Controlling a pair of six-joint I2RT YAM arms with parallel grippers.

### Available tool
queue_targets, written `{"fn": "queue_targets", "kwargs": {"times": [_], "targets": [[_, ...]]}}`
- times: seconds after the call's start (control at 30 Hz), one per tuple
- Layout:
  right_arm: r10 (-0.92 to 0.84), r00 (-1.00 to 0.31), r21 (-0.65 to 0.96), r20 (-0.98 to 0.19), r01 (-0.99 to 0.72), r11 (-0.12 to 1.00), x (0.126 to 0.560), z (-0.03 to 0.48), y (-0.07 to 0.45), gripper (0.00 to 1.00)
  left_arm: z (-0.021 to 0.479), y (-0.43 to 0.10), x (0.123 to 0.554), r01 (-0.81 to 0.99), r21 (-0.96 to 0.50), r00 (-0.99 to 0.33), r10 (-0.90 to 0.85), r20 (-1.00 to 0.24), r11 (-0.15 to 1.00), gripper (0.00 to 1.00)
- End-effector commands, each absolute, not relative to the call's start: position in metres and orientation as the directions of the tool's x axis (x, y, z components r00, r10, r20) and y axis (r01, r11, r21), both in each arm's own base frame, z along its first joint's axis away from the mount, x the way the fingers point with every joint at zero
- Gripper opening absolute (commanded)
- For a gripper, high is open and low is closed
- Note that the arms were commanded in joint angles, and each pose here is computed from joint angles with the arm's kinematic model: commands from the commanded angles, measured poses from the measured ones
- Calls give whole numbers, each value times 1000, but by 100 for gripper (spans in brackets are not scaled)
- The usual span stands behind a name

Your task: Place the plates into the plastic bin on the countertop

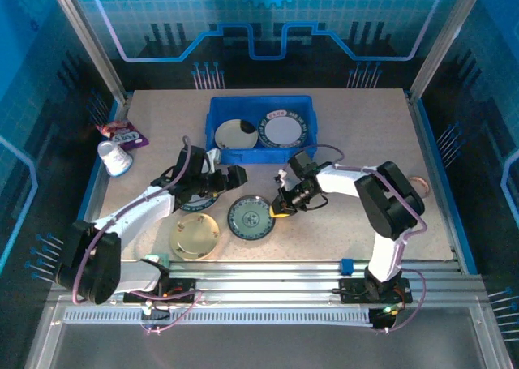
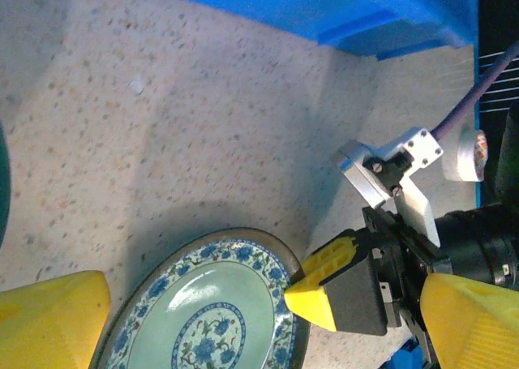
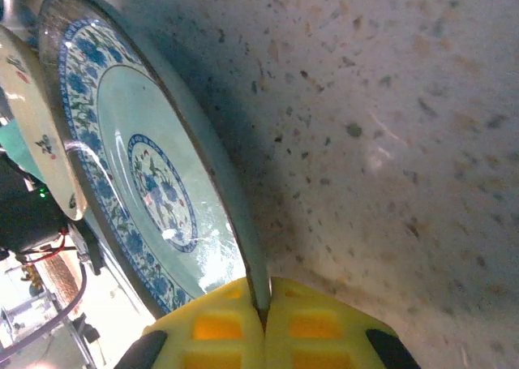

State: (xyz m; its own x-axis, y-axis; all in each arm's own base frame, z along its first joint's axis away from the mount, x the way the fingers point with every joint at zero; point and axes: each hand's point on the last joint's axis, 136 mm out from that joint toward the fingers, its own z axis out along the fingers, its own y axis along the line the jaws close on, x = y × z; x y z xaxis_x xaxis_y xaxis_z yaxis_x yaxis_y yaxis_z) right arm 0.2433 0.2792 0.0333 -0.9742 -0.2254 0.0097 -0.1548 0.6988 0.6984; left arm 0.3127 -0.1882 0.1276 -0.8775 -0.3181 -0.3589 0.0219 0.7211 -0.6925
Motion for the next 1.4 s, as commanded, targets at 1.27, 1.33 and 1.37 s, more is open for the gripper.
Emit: {"fn": "queue_targets", "kwargs": {"times": [1.27, 1.33, 1.37], "targets": [[38, -978, 801, -206, -146, 580, 320, 175, 269, 42, 178, -224, 309, 173, -870, -872, -338, -353, 463, 0], [39, -978, 797, -205, -144, 586, 324, 172, 270, 26, 183, -225, 309, 178, -873, -872, -339, -353, 453, 0], [44, -978, 795, -205, -140, 591, 326, 172, 270, 2, 183, -225, 310, 173, -872, -873, -339, -352, 458, 0]]}}
